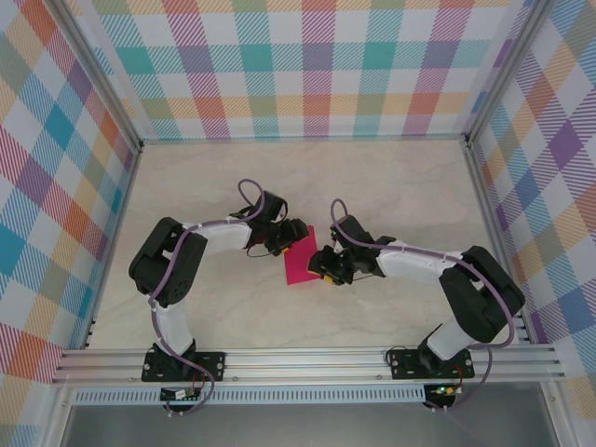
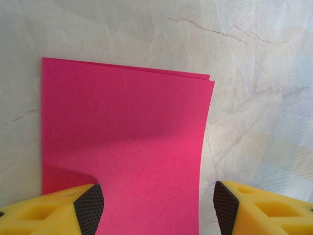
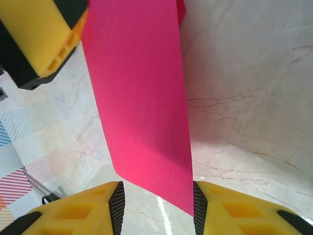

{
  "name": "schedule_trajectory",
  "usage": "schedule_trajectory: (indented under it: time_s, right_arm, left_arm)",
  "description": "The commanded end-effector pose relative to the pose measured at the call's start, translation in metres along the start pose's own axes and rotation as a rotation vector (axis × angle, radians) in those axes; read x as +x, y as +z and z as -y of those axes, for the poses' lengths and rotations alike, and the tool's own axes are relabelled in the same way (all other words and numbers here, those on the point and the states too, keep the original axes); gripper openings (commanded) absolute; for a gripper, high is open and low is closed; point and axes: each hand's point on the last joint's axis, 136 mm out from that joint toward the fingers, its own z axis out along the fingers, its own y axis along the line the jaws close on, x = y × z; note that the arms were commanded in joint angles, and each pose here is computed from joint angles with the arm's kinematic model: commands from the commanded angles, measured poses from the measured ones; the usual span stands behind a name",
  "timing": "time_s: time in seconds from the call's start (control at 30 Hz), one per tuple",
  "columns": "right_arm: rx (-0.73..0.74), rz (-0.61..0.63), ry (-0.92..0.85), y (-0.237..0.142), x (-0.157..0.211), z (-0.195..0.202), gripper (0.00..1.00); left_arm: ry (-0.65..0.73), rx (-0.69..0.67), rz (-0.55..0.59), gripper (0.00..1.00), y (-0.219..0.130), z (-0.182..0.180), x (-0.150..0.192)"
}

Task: Fold a paper plane with a square sheet of paper (pick it up from the middle)
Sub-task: Third fold the triangle at the center of the table.

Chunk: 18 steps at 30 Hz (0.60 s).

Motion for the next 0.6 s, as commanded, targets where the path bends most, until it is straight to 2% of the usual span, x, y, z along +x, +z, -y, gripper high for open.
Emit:
schedule_trajectory:
  time_s: [0.0, 0.23, 0.4, 0.57]
  right_arm:
    - [0.005, 0.012, 0.012, -0.004, 0.001, 0.003, 0.4]
    - [0.003, 0.007, 0.016, -0.001, 0.001, 0.003, 0.29]
    - [0.028, 0.009, 0.012, 0.0, -0.002, 0.004, 0.09]
    - [0.058, -0.012, 0.001, 0.007, -0.007, 0.001, 0.05]
  left_arm:
    - [-0.077, -0.252, -0.105, 0.66, 0.023, -0.085, 0.033]
    - [-0.077, -0.25, -0.106, 0.66, 0.023, -0.084, 0.034]
    - [-0.072, -0.234, -0.106, 0.67, 0.023, -0.081, 0.033]
    - [-0.047, -0.154, -0.096, 0.67, 0.018, -0.059, 0.028]
